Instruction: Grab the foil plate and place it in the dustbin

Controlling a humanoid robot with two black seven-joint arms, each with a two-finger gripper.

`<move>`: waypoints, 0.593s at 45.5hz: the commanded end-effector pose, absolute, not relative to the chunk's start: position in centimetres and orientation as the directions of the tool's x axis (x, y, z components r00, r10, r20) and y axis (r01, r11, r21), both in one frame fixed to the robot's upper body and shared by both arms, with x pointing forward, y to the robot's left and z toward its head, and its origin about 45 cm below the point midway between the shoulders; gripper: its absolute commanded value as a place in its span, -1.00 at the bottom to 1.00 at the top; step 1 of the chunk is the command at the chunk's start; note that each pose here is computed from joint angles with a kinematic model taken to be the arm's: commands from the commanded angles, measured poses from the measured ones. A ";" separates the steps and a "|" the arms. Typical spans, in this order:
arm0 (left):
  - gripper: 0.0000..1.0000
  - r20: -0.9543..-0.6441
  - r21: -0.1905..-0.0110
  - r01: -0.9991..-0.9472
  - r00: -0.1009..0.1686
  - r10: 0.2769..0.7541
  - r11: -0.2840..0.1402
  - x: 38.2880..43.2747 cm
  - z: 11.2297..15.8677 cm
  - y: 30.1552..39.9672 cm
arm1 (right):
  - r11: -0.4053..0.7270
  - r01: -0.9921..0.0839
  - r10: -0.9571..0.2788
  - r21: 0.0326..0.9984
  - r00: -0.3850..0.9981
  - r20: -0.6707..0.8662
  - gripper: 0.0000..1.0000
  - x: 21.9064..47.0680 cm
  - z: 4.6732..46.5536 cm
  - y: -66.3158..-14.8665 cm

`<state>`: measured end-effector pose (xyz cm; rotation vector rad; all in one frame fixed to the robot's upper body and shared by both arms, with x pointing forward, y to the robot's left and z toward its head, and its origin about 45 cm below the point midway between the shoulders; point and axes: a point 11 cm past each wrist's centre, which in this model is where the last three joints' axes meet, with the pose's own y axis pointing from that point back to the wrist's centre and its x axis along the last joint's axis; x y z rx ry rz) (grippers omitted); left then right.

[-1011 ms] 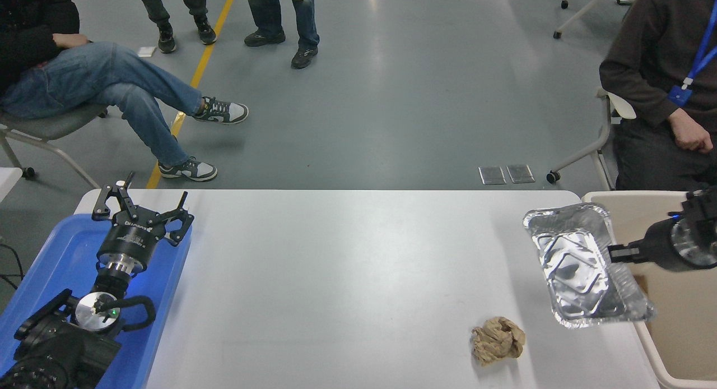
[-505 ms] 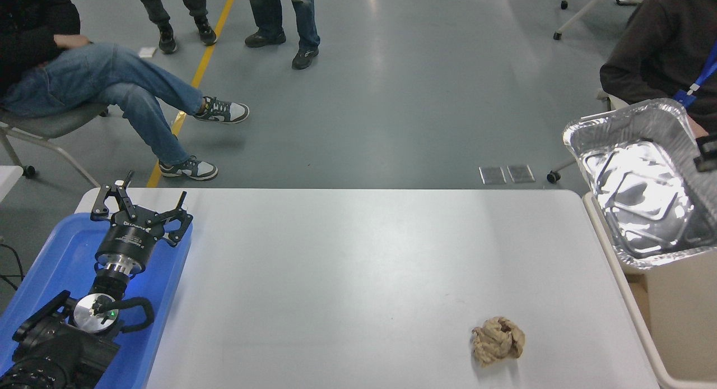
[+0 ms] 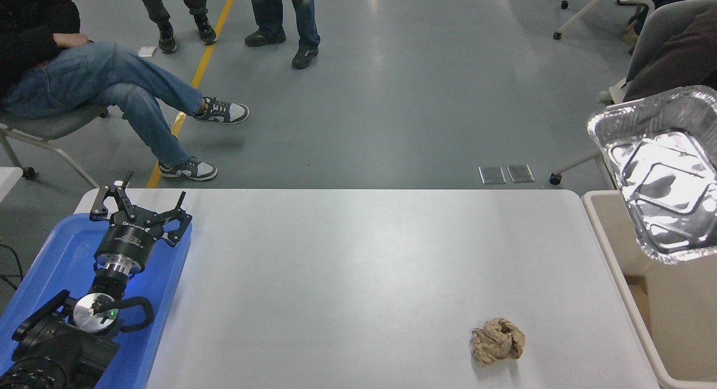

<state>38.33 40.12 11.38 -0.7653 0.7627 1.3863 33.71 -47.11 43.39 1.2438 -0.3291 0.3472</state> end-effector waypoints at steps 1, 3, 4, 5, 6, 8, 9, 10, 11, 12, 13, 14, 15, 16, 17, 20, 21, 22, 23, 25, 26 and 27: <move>0.99 -0.834 -0.023 -0.999 0.039 0.551 0.035 38.33 11.39 40.16 | 0.474 -0.456 0.132 0.753 0.882 0.452 -1.00 34.0 37.5 -58.2; 0.99 -0.834 -0.024 -0.999 0.039 0.551 0.034 38.33 11.40 40.17 | 0.495 -0.463 0.153 0.735 0.879 0.452 -1.00 33.7 35.6 -59.9; 0.99 -0.834 -0.024 -0.999 0.039 0.551 0.034 38.33 11.40 40.17 | 0.502 -0.474 0.162 0.724 0.873 0.459 -1.00 33.6 34.6 -60.6; 0.99 -0.834 -0.023 -0.999 0.039 0.551 0.035 38.33 11.39 40.16 | 0.508 -0.480 0.168 0.715 0.869 0.465 -1.00 33.4 33.4 -61.4; 0.99 -0.834 -0.024 -0.999 0.039 0.551 0.034 38.33 11.40 40.17 | 0.514 -0.488 0.167 0.705 0.863 0.476 -1.00 33.1 32.2 -62.1; 0.99 -0.834 -0.024 -0.999 0.039 0.551 0.034 38.33 11.40 40.17 | 0.530 -0.482 0.152 0.697 0.863 0.481 -1.00 32.4 29.4 -63.2; 0.99 -0.834 -0.024 -0.999 0.039 0.551 0.034 38.33 11.40 40.17 | 0.537 -0.496 0.151 0.682 0.853 0.500 -1.00 32.2 28.4 -63.8; 0.99 -0.834 -0.023 -0.999 0.039 0.550 0.036 38.34 11.36 40.08 | 0.543 -0.504 0.145 0.672 0.844 0.516 -1.00 32.0 27.3 -64.3; 0.99 -0.834 -0.023 -0.999 0.039 0.550 0.035 38.34 11.37 40.09 | 0.548 -0.507 0.135 0.666 0.839 0.527 -1.00 31.9 26.3 -64.6; 0.99 -0.834 -0.023 -0.999 0.039 0.550 0.035 38.34 11.37 40.09 | 0.550 -0.510 0.125 0.662 0.833 0.539 -1.00 31.6 25.4 -64.9; 0.99 -0.834 -0.023 -0.999 0.039 0.550 0.035 38.34 11.37 40.09 | 0.554 -0.513 0.115 0.655 0.827 0.551 -1.00 31.3 24.4 -65.3; 0.99 -0.834 -0.023 -0.999 0.039 0.550 0.035 38.34 11.37 40.09 | 0.558 -0.518 0.108 0.648 0.820 0.562 -1.00 31.0 23.5 -65.6; 0.99 -0.834 -0.023 -0.999 0.039 0.550 0.035 38.34 11.37 40.09 | 0.560 -0.518 0.096 0.646 0.816 0.571 -1.00 30.5 22.5 -65.9; 0.99 -0.834 -0.023 -0.999 0.039 0.550 0.036 38.34 11.36 40.08 | 0.562 -0.516 0.083 0.647 0.813 0.576 -1.00 30.0 21.5 -66.0; 0.99 -0.834 -0.023 -0.999 0.039 0.550 0.035 38.34 11.37 40.09 | 0.562 -0.512 0.071 0.649 0.812 0.579 -1.00 29.5 20.3 -66.0; 0.99 -0.834 -0.023 -0.999 0.039 0.550 0.035 38.34 11.37 40.09 | 0.552 -0.513 0.044 0.657 0.805 0.592 -1.00 29.0 17.1 -65.0; 0.99 -0.834 -0.025 -0.999 0.040 0.550 0.035 38.39 11.43 40.08 | 0.550 -0.510 0.029 0.661 0.803 0.595 -1.00 28.7 16.2 -64.7; 0.99 -0.834 -0.025 -0.999 0.040 0.550 0.035 38.39 11.43 40.08 | 0.550 -0.511 0.019 0.661 0.799 0.602 -1.00 28.6 15.6 -64.4; 0.99 -0.834 -0.025 -0.999 0.040 0.550 0.035 38.39 11.43 40.08 | 0.551 -0.508 0.008 0.662 0.796 0.605 -1.00 28.5 15.0 -64.2; 0.99 -0.834 -0.025 -0.999 0.040 0.550 0.035 38.39 11.43 40.08 | 0.554 -0.499 -0.013 0.666 0.795 0.607 -1.00 28.3 14.0 -63.6; 0.99 -0.834 -0.025 -0.999 0.040 0.550 0.035 38.39 11.43 40.08 | 0.557 -0.496 -0.017 0.666 0.795 0.607 -1.00 28.3 13.7 -63.4; 0.99 -0.834 -0.025 -0.999 0.040 0.550 0.035 38.39 11.43 40.08 | 0.557 -0.495 -0.018 0.667 0.796 0.605 -1.00 28.5 13.3 -63.0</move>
